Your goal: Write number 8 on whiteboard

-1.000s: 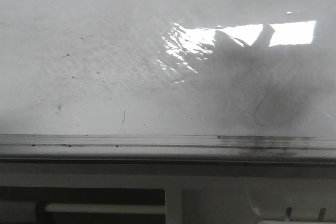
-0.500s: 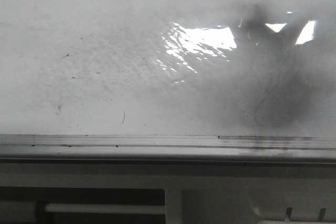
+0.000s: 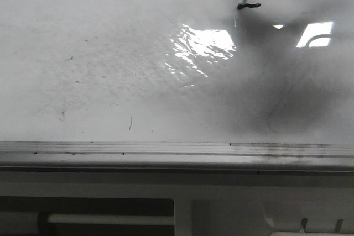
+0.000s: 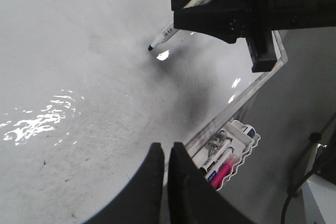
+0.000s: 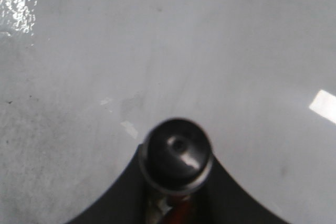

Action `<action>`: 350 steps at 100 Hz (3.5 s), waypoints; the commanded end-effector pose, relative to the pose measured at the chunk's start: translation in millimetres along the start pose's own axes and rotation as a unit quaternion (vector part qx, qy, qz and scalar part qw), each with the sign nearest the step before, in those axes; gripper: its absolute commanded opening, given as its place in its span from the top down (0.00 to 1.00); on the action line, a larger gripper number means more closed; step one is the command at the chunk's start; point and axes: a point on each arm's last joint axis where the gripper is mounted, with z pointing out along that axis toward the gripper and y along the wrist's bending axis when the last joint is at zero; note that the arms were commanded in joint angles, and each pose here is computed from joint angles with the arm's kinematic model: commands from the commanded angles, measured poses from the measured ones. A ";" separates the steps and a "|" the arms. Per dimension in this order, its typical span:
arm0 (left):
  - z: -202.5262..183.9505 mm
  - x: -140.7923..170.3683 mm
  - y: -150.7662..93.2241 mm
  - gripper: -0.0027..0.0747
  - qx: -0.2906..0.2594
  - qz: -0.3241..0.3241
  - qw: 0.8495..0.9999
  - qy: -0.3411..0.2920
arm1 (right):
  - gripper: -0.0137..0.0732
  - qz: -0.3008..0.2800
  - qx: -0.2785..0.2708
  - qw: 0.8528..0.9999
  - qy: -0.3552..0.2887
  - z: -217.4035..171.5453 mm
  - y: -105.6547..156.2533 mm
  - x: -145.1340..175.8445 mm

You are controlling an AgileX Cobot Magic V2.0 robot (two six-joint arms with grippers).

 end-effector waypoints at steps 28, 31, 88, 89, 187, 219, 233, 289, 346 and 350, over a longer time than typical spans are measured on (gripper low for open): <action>-2.9 -10.3 -0.6 0.99 -0.004 -0.015 1.000 -0.027 | 0.89 -0.011 0.048 0.994 0.096 -29.6 -18.1 2.6; -2.9 -10.3 -0.6 0.99 -0.004 -0.015 1.000 -0.027 | 0.89 -0.010 0.055 0.993 0.103 -34.7 -20.3 2.8; -2.9 -10.5 -0.4 0.99 -0.005 -0.015 0.999 -0.027 | 0.89 0.010 0.031 0.999 0.028 -18.6 -13.2 -12.8; -2.9 -10.3 -0.5 0.99 -0.004 -0.015 1.000 -0.027 | 0.89 0.008 0.031 0.999 0.028 -17.8 -13.7 -13.5; 42.8 -3.1 -15.3 0.43 0.203 0.062 0.977 -0.004 | 0.92 0.064 -0.225 0.971 0.045 -51.0 68.1 -83.8; 79.5 10.2 -28.7 0.43 0.275 0.037 0.960 0.022 | 0.92 0.075 -0.236 0.969 0.019 -47.7 70.9 -101.4; 82.4 4.8 -27.3 0.43 0.267 0.017 0.964 -0.006 | 0.92 0.089 -0.244 0.965 0.027 -46.6 74.0 -100.8; 83.0 5.0 -26.6 0.99 0.264 0.017 0.964 -0.005 | 0.64 0.090 -0.249 0.964 0.012 -46.9 76.9 -103.9; 97.1 34.4 -4.8 0.99 0.148 -0.096 0.982 0.065 | 0.30 0.053 -0.130 0.989 -0.040 -100.7 12.8 -106.1; 100.2 39.5 -1.7 0.99 0.135 -0.101 0.983 0.074 | 0.33 0.057 -0.117 0.990 -0.051 -108.3 6.7 -106.7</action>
